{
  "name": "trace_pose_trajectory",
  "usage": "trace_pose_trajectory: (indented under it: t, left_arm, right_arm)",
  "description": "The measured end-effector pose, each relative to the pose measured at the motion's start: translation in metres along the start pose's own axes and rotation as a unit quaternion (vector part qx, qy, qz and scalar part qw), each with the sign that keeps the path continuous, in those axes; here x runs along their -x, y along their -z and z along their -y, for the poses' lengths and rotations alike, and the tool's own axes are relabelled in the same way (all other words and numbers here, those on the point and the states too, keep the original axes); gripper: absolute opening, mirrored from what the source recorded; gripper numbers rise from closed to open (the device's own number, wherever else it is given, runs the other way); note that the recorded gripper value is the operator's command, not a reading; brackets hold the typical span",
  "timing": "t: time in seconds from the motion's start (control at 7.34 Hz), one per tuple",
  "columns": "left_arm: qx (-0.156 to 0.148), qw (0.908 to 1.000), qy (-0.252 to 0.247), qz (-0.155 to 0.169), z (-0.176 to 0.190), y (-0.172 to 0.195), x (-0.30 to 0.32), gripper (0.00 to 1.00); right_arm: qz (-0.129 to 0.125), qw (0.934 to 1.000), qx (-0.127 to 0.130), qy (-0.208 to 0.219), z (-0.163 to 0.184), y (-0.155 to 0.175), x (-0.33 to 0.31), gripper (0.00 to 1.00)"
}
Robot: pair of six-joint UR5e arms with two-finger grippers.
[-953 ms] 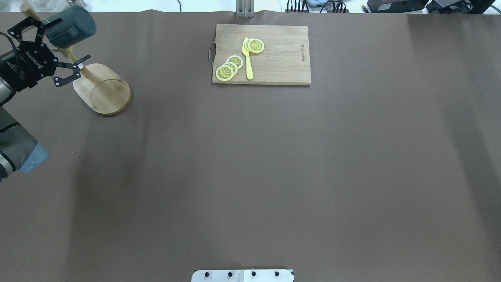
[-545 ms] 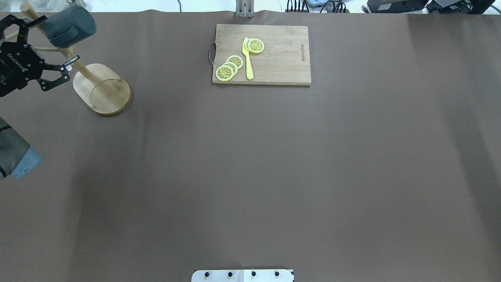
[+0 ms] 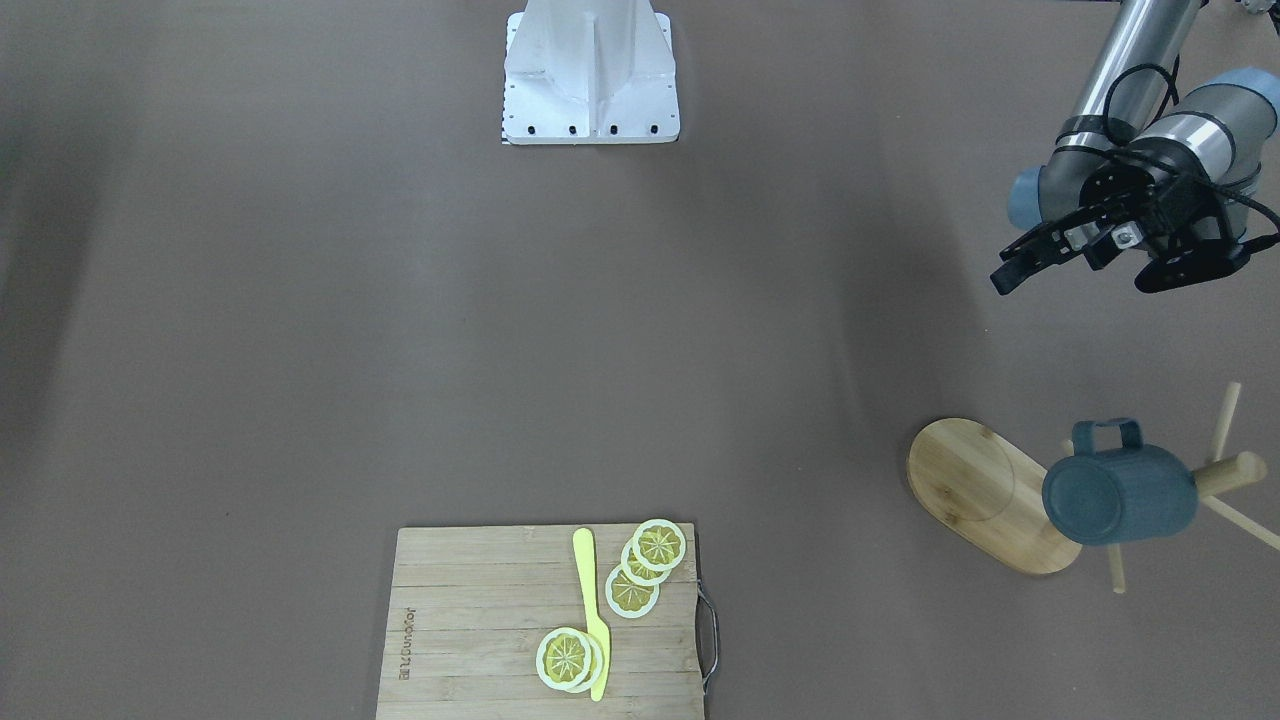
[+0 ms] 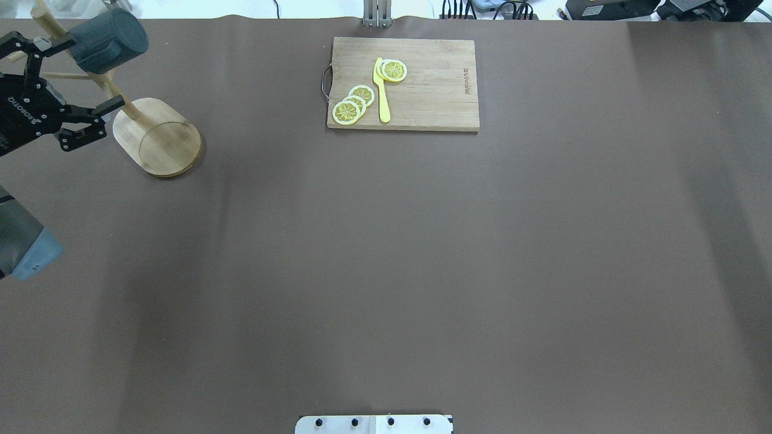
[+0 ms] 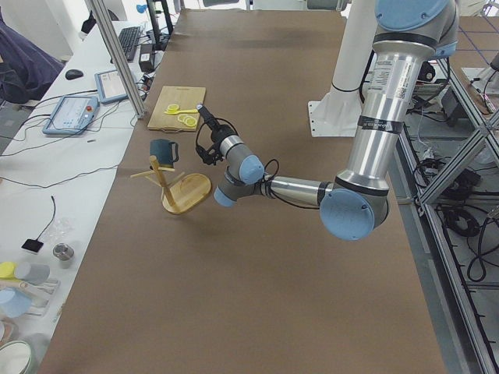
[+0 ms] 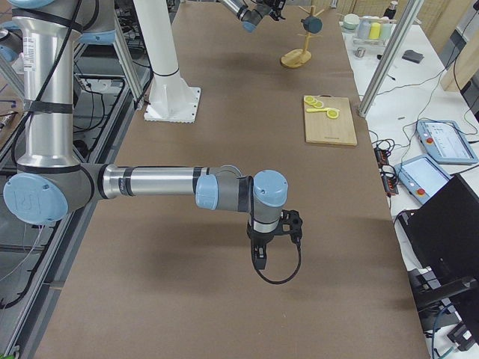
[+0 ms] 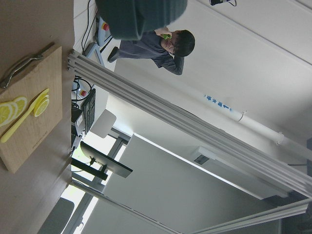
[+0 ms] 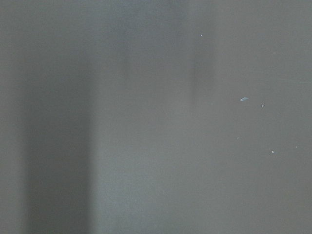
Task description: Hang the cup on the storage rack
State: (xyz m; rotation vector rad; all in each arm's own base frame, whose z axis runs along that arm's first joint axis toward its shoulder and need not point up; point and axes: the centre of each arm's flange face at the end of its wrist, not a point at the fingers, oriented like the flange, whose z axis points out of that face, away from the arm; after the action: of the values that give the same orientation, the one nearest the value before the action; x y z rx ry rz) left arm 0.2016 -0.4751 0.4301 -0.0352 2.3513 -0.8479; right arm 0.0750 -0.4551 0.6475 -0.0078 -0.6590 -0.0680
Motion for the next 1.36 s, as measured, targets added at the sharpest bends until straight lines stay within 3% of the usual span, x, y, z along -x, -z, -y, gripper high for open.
trace_pose_trajectory:
  t: [0.14,0.41,0.54,0.68,0.95,1.09,1.36]
  left_arm:
    - [0.011,0.9988,-0.047,0.011,-0.003,0.001,0.001,0.99]
    - [0.018,0.9872,-0.155,0.032,-0.006,0.01,0.004,0.99]
    - [0.017,0.9751,-0.217,0.043,-0.006,0.013,0.006,0.99]
    - [0.017,0.9548,-0.292,0.055,-0.004,0.017,0.009,0.99]
    - [0.012,0.8824,-0.461,0.092,0.005,0.033,0.018,0.99]
    - [0.011,0.8472,-0.52,0.11,0.01,0.037,0.022,0.99]
    - [0.019,0.7678,-0.624,0.146,0.018,0.046,0.03,0.99]
  right_arm:
    - [0.0,1.0,0.0,0.0,0.0,0.0,0.0,1.0]
    - [0.0,1.0,0.001,-0.001,-0.001,-0.001,0.0,1.0]
    - [0.0,1.0,0.001,-0.001,-0.001,-0.001,-0.001,1.0]
    - [0.0,1.0,0.001,-0.001,-0.001,-0.001,-0.001,1.0]
    - [0.0,1.0,0.003,-0.002,-0.003,-0.002,-0.002,1.0]
    - [0.0,1.0,0.003,-0.003,-0.004,-0.003,-0.002,1.0]
    - [0.001,1.0,0.004,-0.003,-0.005,-0.004,-0.002,1.0]
